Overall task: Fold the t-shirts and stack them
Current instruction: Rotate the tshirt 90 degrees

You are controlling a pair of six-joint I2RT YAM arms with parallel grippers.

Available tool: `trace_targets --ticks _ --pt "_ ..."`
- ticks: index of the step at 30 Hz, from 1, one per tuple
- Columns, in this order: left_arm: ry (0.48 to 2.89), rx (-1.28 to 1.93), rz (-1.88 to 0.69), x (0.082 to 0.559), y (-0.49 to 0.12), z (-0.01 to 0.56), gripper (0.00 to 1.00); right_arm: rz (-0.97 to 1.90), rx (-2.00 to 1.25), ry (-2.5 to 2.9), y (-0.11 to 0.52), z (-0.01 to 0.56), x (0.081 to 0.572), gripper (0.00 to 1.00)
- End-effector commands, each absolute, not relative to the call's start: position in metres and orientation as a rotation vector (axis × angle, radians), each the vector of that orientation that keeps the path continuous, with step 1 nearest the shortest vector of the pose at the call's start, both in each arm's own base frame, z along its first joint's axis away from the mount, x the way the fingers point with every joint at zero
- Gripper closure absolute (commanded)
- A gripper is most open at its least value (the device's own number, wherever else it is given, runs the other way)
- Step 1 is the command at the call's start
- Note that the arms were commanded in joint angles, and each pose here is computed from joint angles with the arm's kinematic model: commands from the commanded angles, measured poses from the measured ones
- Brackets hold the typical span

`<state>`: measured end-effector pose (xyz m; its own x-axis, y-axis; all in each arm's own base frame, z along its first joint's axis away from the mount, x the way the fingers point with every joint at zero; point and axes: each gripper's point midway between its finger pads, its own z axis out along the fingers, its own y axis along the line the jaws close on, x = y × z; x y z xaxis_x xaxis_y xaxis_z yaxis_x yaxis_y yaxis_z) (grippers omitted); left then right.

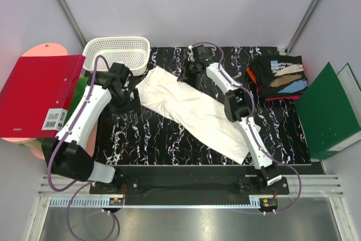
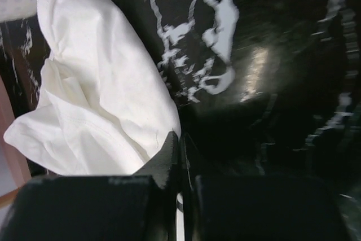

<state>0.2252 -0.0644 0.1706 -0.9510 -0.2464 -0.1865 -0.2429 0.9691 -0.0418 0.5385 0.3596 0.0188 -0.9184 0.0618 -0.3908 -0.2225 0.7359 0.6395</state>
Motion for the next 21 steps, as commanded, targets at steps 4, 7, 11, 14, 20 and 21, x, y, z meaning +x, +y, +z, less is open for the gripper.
trace_targets --ticks 4,7,11,14,20,21 --pt "2.883 -0.364 -0.026 0.221 -0.061 0.179 0.01 0.594 0.217 2.472 0.244 0.019 0.610 1.00" --pt "2.888 -0.370 -0.043 0.220 -0.063 0.178 0.01 0.522 0.319 2.447 0.206 0.020 0.625 1.00" --pt "2.880 -0.372 -0.125 0.224 -0.076 0.172 0.01 0.417 0.453 2.398 0.155 0.026 0.641 1.00" --pt "2.905 -0.314 -0.280 0.224 -0.109 0.164 0.01 0.317 0.576 2.337 0.114 0.039 0.651 1.00" --pt "2.956 -0.165 -0.637 0.231 -0.206 0.137 0.01 0.275 0.551 2.342 0.090 0.064 0.645 0.60" --pt "2.984 -0.201 -0.695 0.234 -0.222 0.127 0.01 0.267 0.538 2.352 0.089 0.068 0.641 0.54"
